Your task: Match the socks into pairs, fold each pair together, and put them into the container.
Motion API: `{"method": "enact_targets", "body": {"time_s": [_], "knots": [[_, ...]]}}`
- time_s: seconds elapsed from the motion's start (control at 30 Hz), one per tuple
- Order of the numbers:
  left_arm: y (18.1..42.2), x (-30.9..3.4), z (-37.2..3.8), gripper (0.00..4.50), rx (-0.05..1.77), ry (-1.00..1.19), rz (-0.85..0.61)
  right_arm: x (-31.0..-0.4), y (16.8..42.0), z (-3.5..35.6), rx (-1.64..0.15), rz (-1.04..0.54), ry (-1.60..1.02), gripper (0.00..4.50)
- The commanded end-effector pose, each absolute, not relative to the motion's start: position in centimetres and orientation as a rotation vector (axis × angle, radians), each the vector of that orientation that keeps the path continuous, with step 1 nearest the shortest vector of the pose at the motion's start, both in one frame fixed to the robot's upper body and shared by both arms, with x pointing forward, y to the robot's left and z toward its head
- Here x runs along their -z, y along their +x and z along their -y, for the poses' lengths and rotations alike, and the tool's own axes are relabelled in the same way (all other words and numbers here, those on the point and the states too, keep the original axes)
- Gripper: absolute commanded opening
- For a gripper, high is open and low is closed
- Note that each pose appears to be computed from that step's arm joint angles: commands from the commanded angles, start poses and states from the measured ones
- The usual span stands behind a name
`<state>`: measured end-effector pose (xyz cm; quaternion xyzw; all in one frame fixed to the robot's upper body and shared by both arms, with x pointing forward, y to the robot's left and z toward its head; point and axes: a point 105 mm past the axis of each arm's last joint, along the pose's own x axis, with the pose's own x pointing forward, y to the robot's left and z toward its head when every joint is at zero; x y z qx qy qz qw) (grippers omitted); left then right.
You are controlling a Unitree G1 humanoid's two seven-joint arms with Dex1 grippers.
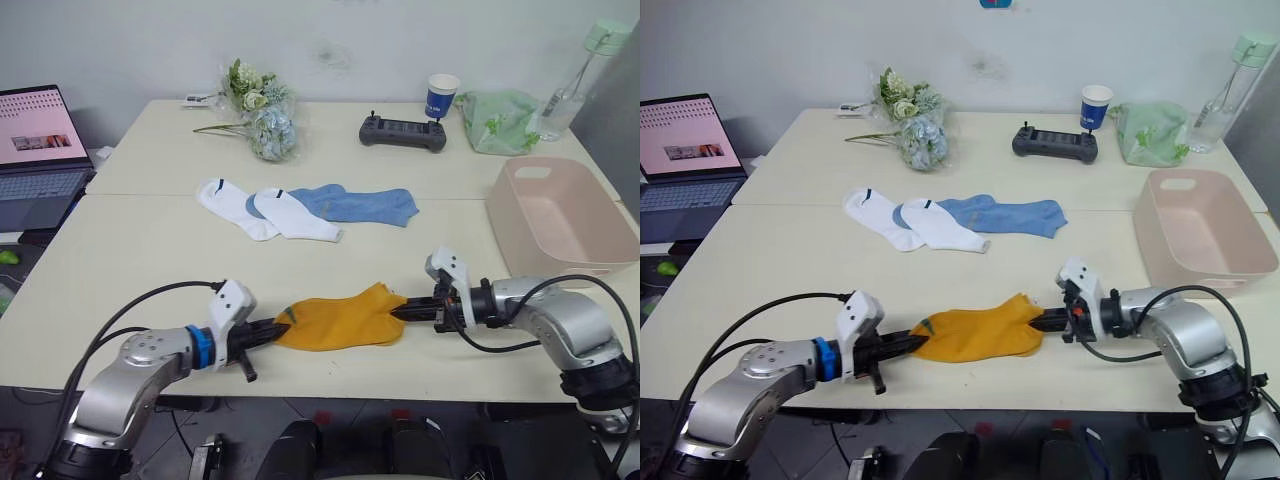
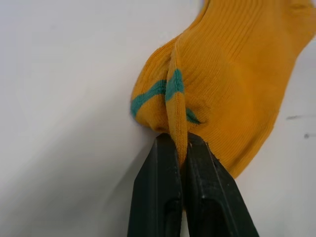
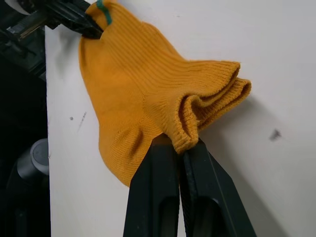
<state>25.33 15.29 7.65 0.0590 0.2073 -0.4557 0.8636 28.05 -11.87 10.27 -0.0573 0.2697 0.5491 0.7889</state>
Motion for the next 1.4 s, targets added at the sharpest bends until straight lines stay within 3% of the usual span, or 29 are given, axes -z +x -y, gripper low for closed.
{"method": "enact_targets", "body": {"time_s": [0.03,0.77,0.87,1.03,1.17,1.27,1.4], "knots": [[25.5,-8.4,-13.3,0.02,0.972,0.116,-0.402,-11.4,28.4,12.8,-1.175,-0.543,-0.133,0.00],[26.7,-7.5,-14.6,0.02,0.902,0.169,-0.458,-9.8,28.3,15.4,-1.149,-0.567,-0.196,0.00],[26.9,-8.0,-14.7,0.75,0.897,0.156,-0.428,-10.4,28.5,15.6,-1.143,-0.535,-0.212,0.82],[27.6,-9.7,-16.5,2.27,0.832,0.196,-0.351,-12.0,29.5,17.0,-1.081,-0.452,-0.286,2.56],[27.6,-12.4,-17.3,2.27,0.841,0.235,-0.264,-14.8,30.2,16.7,-1.076,-0.327,-0.304,2.56],[27.6,-14.1,-16.2,2.27,0.896,0.278,-0.185,-15.8,30.3,14.3,-1.128,-0.216,-0.373,2.56],[27.5,-14.9,-13.4,1.35,0.995,0.308,-0.132,-16.0,30.1,10.8,-1.156,-0.111,-0.349,1.58]]}}
